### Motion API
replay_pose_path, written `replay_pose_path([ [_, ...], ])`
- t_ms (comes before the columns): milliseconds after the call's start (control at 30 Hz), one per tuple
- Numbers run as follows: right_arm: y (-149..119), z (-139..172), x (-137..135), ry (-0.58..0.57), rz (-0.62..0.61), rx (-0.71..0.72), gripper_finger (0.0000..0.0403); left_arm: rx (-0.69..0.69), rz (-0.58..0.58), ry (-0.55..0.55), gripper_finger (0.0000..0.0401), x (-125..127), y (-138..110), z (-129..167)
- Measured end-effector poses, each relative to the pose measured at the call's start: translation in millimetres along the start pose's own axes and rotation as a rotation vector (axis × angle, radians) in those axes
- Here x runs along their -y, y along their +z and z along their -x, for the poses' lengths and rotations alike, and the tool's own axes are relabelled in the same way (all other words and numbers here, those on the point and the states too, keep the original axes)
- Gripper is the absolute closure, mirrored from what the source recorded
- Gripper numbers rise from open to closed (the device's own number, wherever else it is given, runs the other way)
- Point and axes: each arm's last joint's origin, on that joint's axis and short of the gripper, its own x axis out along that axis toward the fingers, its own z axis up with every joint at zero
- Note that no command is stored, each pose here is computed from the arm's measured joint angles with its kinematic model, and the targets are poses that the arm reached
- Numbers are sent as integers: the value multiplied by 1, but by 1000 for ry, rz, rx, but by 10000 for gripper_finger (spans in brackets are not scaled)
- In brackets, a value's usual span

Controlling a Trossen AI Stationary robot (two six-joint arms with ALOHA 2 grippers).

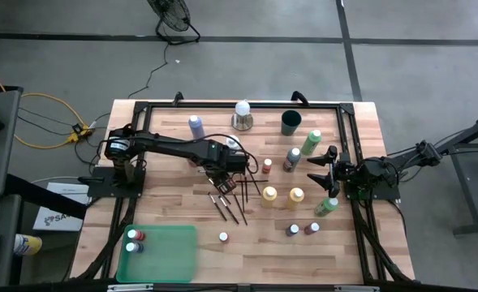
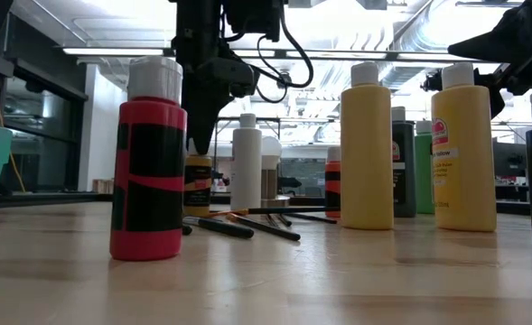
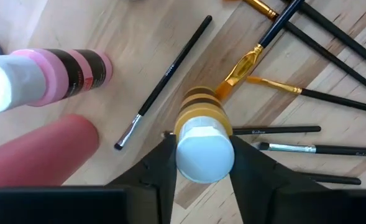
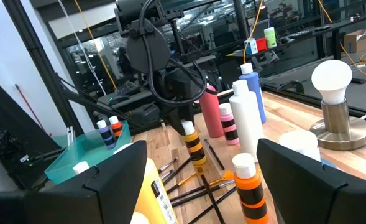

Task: Pick & Place Paint Supplies
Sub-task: Put the yellow paint bottle into the green bin

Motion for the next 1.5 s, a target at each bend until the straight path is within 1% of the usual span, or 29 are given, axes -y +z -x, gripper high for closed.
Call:
replay_pose_path([
  [167, 0, 0, 0, 0, 0, 0, 104, -1, -6, -4, 286, 0, -1, 1],
  [267, 0, 0, 0, 0, 0, 0, 104, -5, -55, -32, 278, 2, -5, 9],
  [367, 0, 0, 0, 0, 0, 0, 104, -7, -121, -59, 278, 4, -11, 24],
  [467, 0, 0, 0, 0, 0, 0, 104, 5, -229, -85, 284, 7, -20, 43],
  [567, 0, 0, 0, 0, 0, 0, 104, 19, -329, -107, 284, 10, -36, 64],
  [667, 0, 0, 0, 0, 0, 0, 104, 34, -439, -134, 281, 15, -59, 84],
  [833, 0, 0, 0, 0, 0, 0, 104, 53, -636, -172, 280, 29, -109, 112],
  [967, 0, 0, 0, 0, 0, 0, 104, 81, -718, -225, 280, 46, -147, 125],
  [1167, 0, 0, 0, 0, 0, 0, 104, 68, -798, -241, 279, 62, -200, 132],
  [1367, 0, 0, 0, 0, 0, 0, 104, 9, -856, -217, 279, 67, -251, 122],
  [1500, 0, 0, 0, 0, 0, 0, 104, 1, -927, -227, 279, 68, -284, 117],
])
